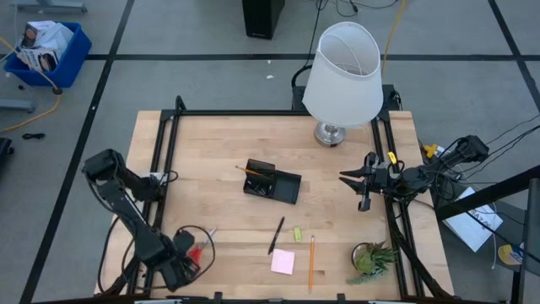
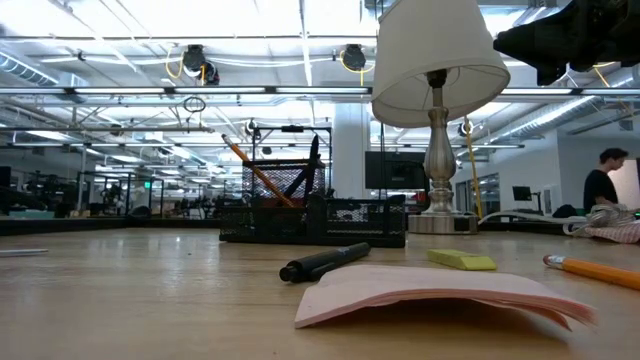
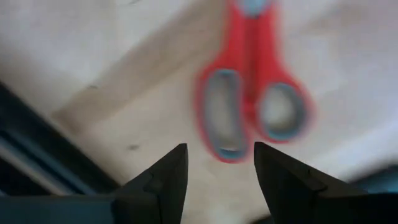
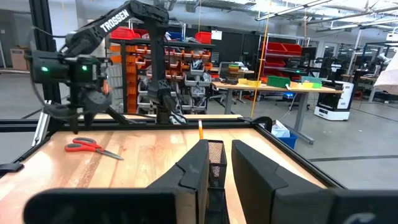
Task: Pick and place office supplies into organizer
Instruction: Put the red scissors into the black desk organizer
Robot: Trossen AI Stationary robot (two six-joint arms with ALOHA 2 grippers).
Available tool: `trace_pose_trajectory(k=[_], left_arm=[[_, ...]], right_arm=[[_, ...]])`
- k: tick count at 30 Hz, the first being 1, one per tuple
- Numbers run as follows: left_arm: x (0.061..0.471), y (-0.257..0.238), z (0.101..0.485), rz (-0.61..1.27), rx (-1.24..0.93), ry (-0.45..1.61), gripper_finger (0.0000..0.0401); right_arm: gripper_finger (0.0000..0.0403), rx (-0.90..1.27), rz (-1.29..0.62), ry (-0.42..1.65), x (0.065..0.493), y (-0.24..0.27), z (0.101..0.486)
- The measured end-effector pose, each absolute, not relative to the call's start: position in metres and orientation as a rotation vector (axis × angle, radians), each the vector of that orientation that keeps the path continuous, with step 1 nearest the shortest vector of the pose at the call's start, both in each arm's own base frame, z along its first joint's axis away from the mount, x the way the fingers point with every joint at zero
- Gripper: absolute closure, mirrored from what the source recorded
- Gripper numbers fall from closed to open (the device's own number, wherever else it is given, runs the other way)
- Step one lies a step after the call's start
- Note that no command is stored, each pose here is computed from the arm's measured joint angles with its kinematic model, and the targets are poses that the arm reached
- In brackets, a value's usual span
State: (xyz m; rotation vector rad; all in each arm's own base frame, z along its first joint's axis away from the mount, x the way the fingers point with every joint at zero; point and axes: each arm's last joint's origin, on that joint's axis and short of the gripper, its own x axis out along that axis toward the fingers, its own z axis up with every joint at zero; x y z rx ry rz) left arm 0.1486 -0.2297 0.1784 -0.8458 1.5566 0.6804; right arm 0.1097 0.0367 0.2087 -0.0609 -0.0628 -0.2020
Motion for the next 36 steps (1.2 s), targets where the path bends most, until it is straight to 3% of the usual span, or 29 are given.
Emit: trace_pose_trajectory(k=[5,13,36], left_arm=[[0.163,-0.245,0.191,0.618,-0.870,1.503,0.0215],[0.184,-0.257,0.173,0.579,-0.751,1.521,0.0215],[0.191,-0.264,0.151,0.534,-0.675,1.545,0.0215]], right_arm=[[0.0337,-0.061,-0.202,-0.062,0.110,0.037,0.209],[0.0337,-0.061,-0.202,-0.063,0.110,0.037,0.209],[0.0337,-0.061,-0.202,-0.063,0.110,0.037,0.209]])
